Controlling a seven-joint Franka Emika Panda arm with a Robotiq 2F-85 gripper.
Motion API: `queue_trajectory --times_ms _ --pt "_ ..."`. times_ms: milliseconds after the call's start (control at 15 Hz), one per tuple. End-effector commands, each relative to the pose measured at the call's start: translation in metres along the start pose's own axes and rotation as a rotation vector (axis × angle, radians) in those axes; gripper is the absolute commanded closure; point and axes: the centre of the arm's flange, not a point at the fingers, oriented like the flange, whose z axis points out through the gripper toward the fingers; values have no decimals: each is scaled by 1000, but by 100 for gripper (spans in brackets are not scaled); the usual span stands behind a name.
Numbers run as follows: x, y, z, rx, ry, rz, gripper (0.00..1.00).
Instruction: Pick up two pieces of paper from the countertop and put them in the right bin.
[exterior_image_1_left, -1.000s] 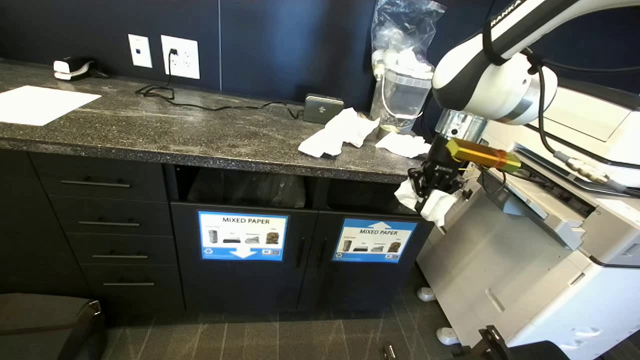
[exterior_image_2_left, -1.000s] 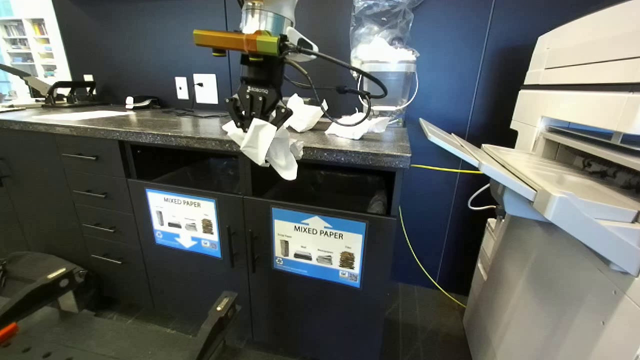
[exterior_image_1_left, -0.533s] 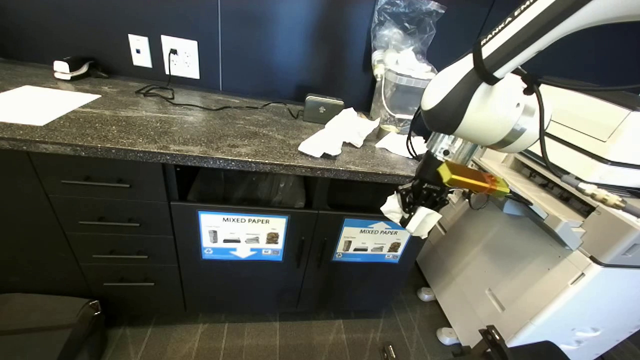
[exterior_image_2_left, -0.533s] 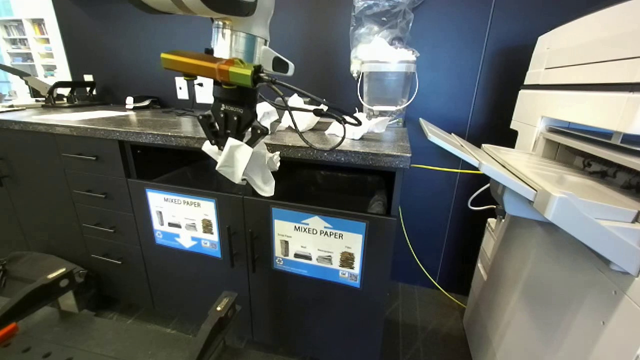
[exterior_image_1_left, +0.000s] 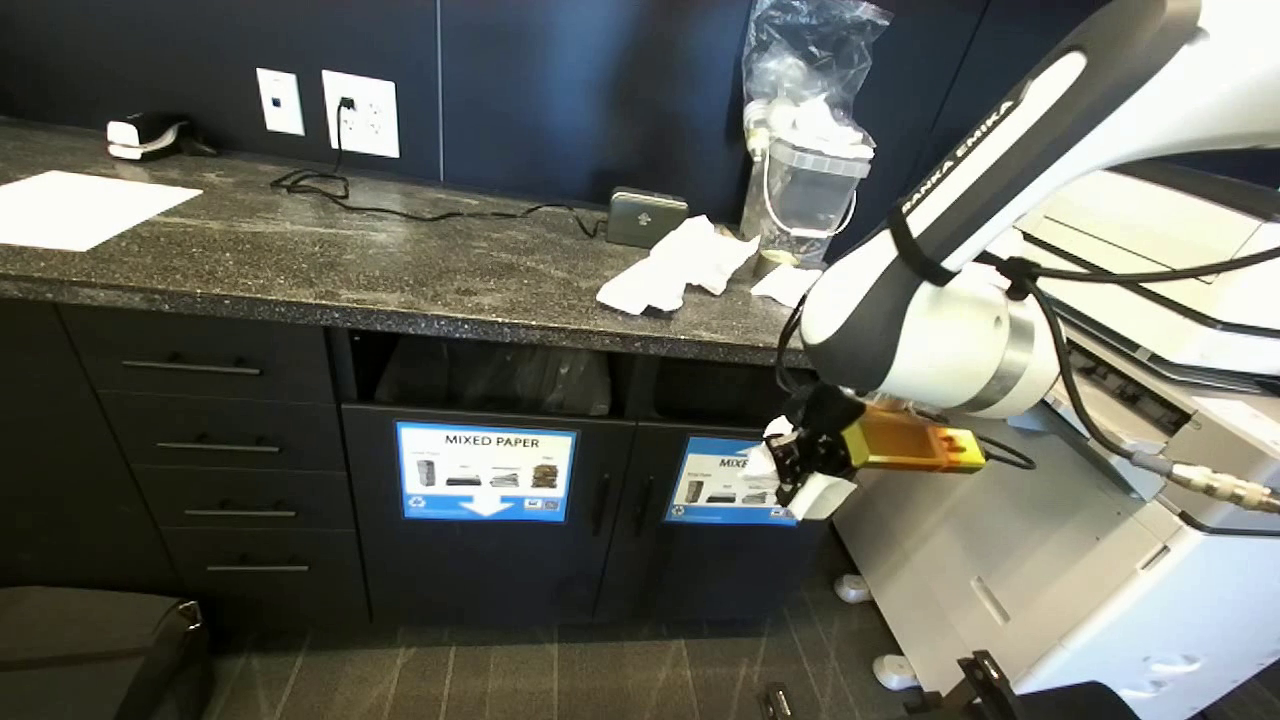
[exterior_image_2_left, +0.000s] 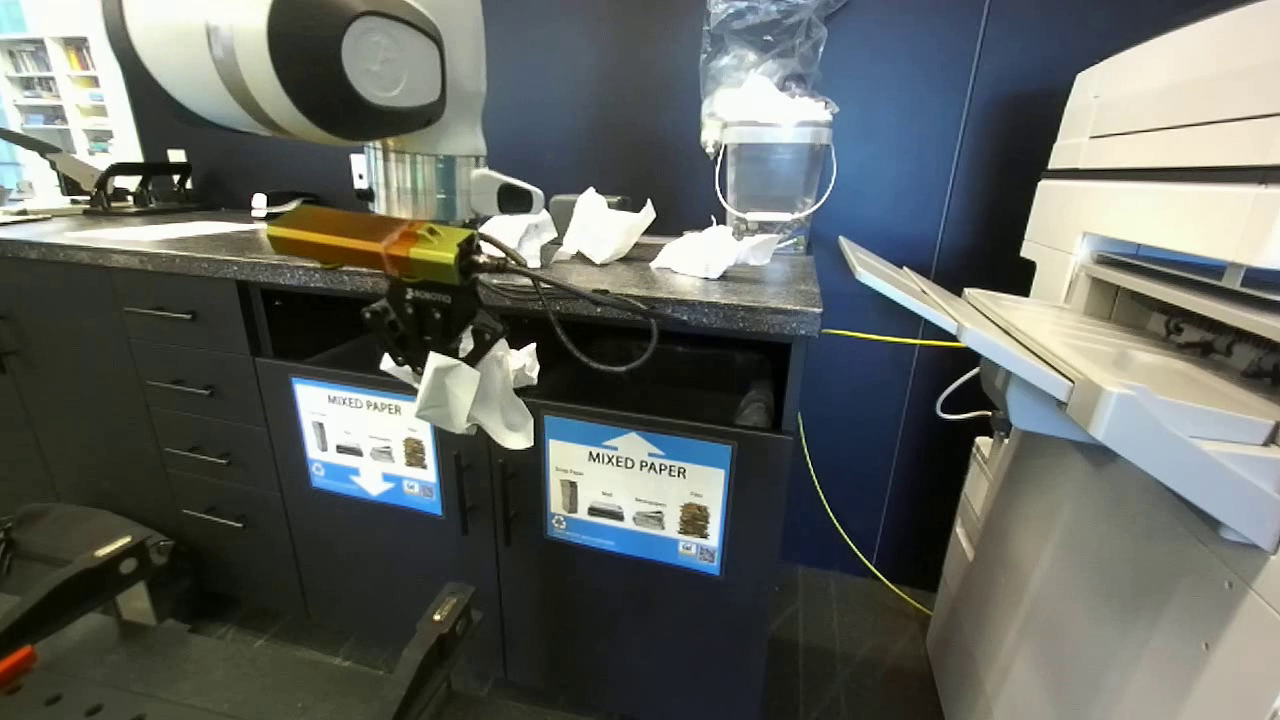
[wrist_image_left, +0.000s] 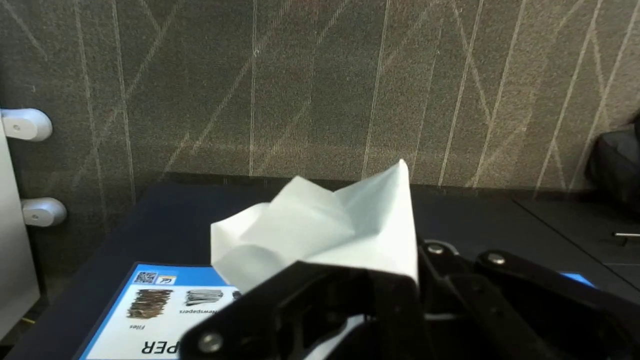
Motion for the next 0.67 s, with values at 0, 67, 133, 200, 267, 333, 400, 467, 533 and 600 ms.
queue_trajectory --times_ms 0,67,133,200,267,333,400,467,533,600 --pt "-3 -8 39 9 84 -21 94" --pt "-1 -12 47 19 107 -22 95" --pt "1 -15 54 29 140 -21 93" --pt "4 -20 59 41 167 -22 93" --pt "8 -25 64 51 197 -28 92" --pt "13 -30 69 62 233 -38 93" --pt "17 -33 74 71 270 -46 93" --pt "20 -34 78 77 317 -52 94" --pt "21 -34 85 85 353 -67 94" --pt "21 -31 94 94 403 -87 94"
